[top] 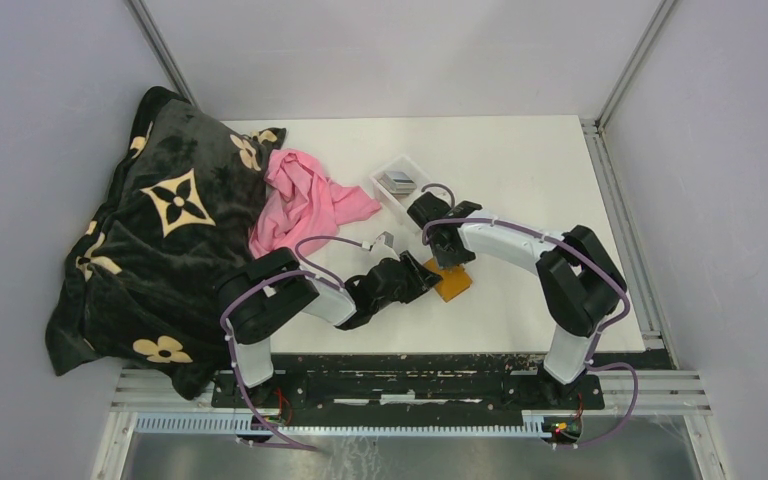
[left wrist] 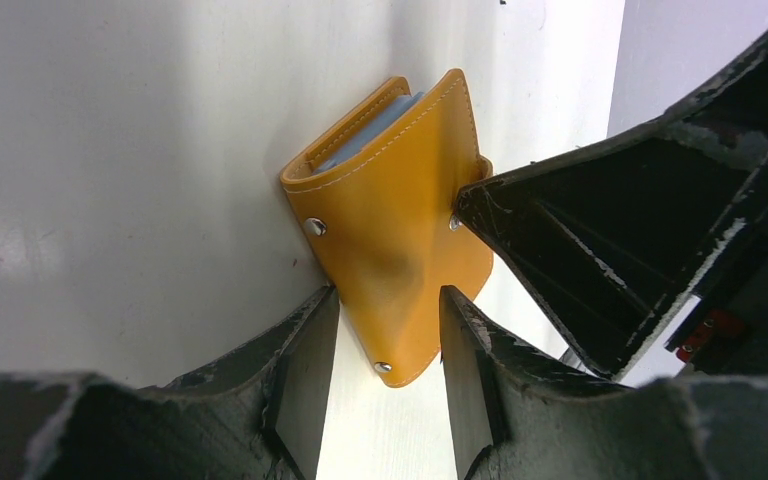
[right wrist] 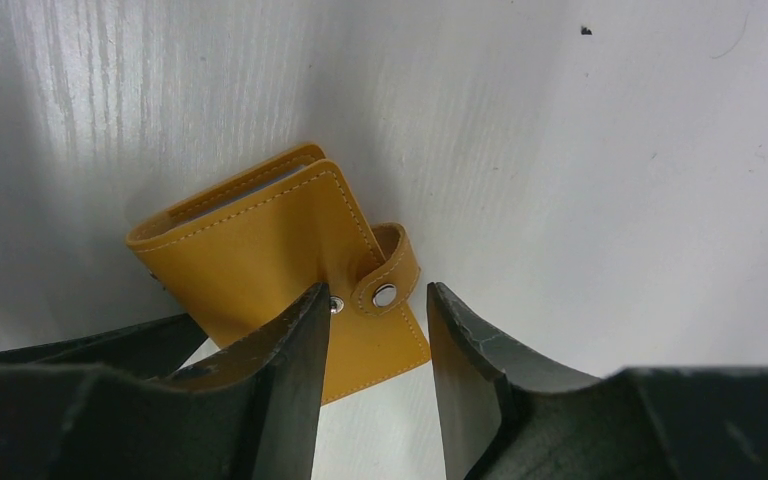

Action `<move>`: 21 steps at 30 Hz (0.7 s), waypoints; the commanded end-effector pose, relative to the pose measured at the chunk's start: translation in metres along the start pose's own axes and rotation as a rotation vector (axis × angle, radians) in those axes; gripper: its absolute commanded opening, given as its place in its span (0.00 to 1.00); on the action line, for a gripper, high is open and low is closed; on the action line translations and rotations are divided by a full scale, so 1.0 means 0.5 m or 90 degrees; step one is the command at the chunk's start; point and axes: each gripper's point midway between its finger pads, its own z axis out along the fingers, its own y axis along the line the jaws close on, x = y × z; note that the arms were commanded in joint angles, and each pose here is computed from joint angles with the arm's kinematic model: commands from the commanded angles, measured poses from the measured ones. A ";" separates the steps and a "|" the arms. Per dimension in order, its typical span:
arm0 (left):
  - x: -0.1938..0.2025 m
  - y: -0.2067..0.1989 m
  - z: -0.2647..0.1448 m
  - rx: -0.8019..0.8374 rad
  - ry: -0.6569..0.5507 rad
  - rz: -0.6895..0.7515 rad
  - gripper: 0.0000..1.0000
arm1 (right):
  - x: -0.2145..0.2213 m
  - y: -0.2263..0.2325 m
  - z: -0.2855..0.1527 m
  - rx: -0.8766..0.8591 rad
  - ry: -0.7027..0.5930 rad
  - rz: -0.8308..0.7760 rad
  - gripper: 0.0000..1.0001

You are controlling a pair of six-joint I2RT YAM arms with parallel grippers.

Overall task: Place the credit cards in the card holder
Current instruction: Close the card holder at the center of the board.

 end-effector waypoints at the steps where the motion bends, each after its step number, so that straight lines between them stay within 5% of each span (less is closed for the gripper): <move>1: 0.051 0.138 -0.012 -0.143 0.053 0.035 0.51 | -0.008 -0.004 0.006 0.021 -0.010 -0.002 0.46; 21: 0.054 0.148 -0.013 -0.151 0.054 0.031 0.51 | -0.004 -0.013 0.003 0.025 -0.020 -0.016 0.30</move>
